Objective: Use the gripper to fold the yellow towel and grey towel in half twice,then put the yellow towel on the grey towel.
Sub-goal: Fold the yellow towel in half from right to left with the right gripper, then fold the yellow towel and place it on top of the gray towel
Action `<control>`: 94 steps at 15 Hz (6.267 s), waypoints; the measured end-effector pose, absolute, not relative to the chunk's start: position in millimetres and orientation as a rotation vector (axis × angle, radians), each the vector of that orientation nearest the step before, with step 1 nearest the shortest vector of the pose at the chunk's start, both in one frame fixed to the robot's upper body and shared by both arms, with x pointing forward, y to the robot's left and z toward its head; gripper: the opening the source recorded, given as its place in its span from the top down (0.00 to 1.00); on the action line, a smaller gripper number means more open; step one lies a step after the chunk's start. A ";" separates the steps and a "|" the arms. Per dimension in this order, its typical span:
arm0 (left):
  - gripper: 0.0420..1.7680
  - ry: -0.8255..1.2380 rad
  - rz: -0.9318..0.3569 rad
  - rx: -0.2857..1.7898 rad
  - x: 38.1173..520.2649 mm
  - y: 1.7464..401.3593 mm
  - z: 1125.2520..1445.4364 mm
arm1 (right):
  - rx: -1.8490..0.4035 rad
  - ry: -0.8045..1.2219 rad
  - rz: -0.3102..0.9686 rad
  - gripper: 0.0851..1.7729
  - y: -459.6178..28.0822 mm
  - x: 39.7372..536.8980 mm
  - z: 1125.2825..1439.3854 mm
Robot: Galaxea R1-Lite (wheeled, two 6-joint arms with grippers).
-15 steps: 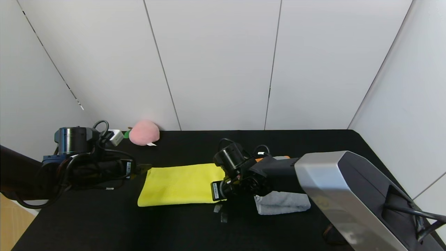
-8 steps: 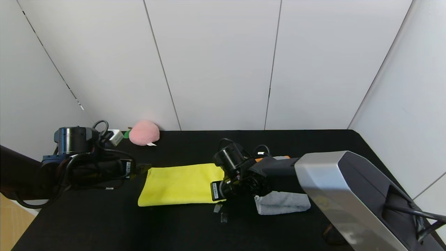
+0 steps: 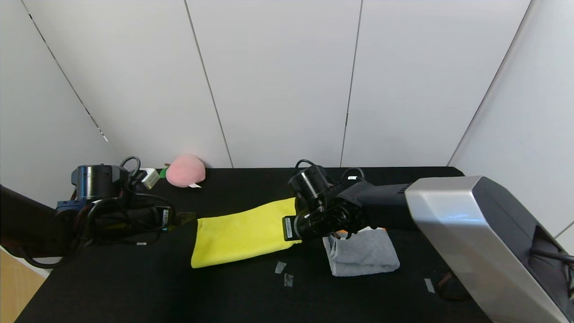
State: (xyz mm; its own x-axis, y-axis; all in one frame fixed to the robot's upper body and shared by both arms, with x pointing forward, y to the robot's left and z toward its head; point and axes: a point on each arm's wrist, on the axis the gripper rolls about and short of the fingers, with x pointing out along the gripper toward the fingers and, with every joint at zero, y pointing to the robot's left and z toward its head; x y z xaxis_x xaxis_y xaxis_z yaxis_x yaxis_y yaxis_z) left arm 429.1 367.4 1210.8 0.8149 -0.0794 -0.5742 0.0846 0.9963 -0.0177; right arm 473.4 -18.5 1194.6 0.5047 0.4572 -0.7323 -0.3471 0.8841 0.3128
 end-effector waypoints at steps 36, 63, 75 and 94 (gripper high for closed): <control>0.03 0.658 -0.100 0.016 427.3 360.3 1196.2 | 0.105 0.874 0.571 0.95 0.0 448.5 1225.3; 0.03 0.668 -0.105 0.022 426.9 359.6 1192.8 | 0.015 0.715 0.761 0.12 53.6 431.1 1195.4; 0.03 0.721 -0.300 -0.384 413.7 298.3 1203.4 | 0.126 0.767 0.557 0.06 -25.1 478.9 1233.2; 0.03 0.800 -0.540 -0.316 414.1 226.8 1153.7 | 0.098 0.723 0.569 0.04 -16.2 505.0 1172.9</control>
